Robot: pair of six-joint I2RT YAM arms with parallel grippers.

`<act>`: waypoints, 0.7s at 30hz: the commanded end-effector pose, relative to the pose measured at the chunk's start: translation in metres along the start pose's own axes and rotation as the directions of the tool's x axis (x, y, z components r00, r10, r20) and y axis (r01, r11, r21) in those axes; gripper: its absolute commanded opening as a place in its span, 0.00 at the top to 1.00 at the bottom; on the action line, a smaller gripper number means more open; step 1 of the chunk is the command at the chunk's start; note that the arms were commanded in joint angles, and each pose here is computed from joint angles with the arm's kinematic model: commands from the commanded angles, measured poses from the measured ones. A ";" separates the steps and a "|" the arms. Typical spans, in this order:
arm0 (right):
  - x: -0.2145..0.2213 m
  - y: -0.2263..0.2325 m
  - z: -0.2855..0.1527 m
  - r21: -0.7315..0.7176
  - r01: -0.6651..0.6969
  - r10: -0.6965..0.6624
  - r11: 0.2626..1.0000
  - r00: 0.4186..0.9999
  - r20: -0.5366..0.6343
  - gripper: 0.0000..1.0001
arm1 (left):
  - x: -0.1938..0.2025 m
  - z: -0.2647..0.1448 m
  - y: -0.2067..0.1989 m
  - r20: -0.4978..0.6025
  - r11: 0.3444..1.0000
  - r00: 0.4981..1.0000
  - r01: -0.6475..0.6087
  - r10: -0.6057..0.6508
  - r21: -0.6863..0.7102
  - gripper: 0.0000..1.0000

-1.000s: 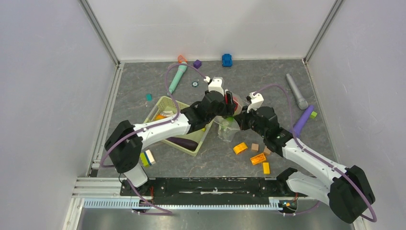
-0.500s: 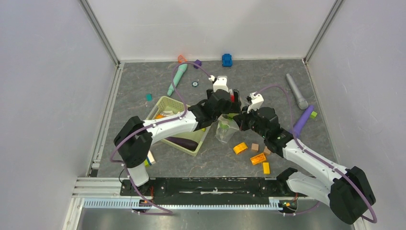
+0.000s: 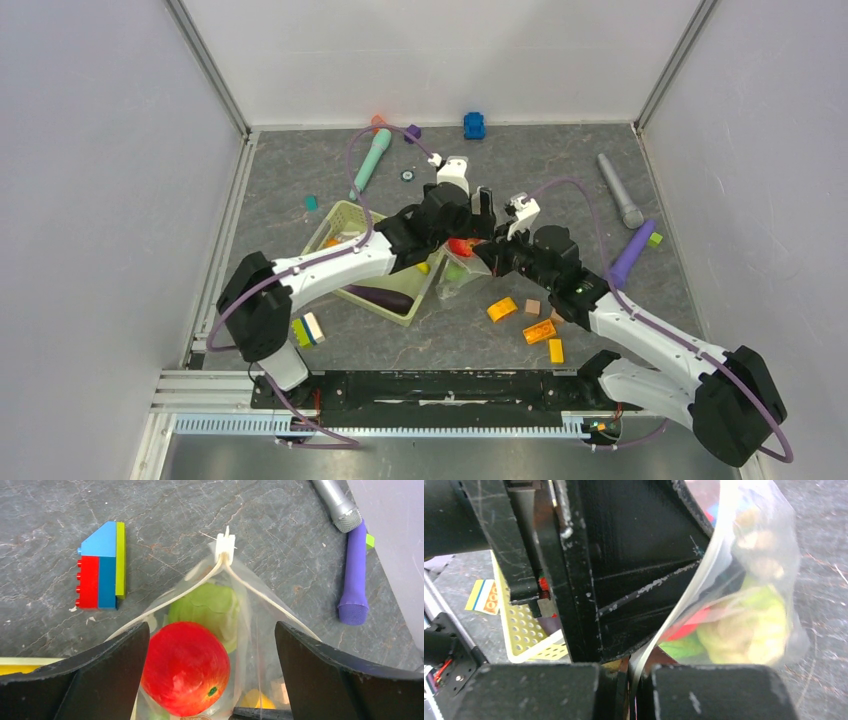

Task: Place the food in the zip-top bag and seal the zipper
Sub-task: Place the fake fruit in the zipper food storage bag.

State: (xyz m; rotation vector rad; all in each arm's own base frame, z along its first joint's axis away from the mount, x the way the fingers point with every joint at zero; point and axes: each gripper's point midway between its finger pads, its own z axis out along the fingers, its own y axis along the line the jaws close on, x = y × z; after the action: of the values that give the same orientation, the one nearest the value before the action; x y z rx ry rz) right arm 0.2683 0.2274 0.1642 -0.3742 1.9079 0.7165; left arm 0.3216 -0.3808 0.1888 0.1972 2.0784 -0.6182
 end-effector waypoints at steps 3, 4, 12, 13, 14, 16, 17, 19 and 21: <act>-0.006 -0.036 0.002 0.174 -0.013 0.011 0.985 1.000 0.014 0.96 | -0.031 -0.074 -0.031 0.049 0.982 0.999 -0.031 0.022 0.184 0.00; -0.006 -0.036 0.002 0.173 -0.013 0.011 0.985 1.000 0.013 0.96 | -0.033 -0.079 -0.027 0.060 0.984 0.998 -0.031 0.021 0.175 0.00; -0.007 -0.037 0.002 0.185 -0.010 0.008 0.983 1.000 0.013 0.97 | -0.033 -0.113 0.016 0.101 0.998 0.995 -0.032 0.027 0.050 0.00; -0.007 -0.039 0.002 0.191 -0.010 0.007 0.982 1.000 0.015 0.97 | -0.033 -0.118 0.024 0.110 1.000 0.994 -0.021 0.019 0.018 0.00; -0.006 -0.040 0.001 0.197 -0.007 0.005 0.980 1.000 0.012 0.97 | -0.030 -0.121 0.035 0.109 1.000 0.994 -0.016 0.018 -0.021 0.00; -0.007 -0.043 0.002 0.213 0.009 -0.010 0.977 1.000 0.004 0.97 | -0.027 -0.128 0.057 0.129 0.994 0.992 0.000 0.013 -0.105 0.00; -0.007 -0.045 0.002 0.225 0.022 -0.021 0.974 1.000 -0.006 0.96 | -0.024 -0.131 0.066 0.132 0.990 0.991 0.008 0.011 -0.139 0.00; -0.013 -0.050 0.003 0.253 0.047 -0.045 0.966 0.999 -0.015 0.96 | -0.017 -0.136 0.083 0.135 0.979 0.991 0.028 0.000 -0.204 0.00; -0.023 -0.056 0.003 0.287 0.071 -0.068 0.955 0.997 -0.021 0.96 | -0.011 -0.141 0.099 0.140 0.963 0.990 0.052 -0.014 -0.266 0.00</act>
State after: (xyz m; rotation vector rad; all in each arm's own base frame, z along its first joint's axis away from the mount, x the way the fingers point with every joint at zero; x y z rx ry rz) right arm 0.2894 0.1934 0.1380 -0.2683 2.0130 0.4915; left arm 0.2562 -0.2675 0.2382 0.1229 2.0004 -0.5248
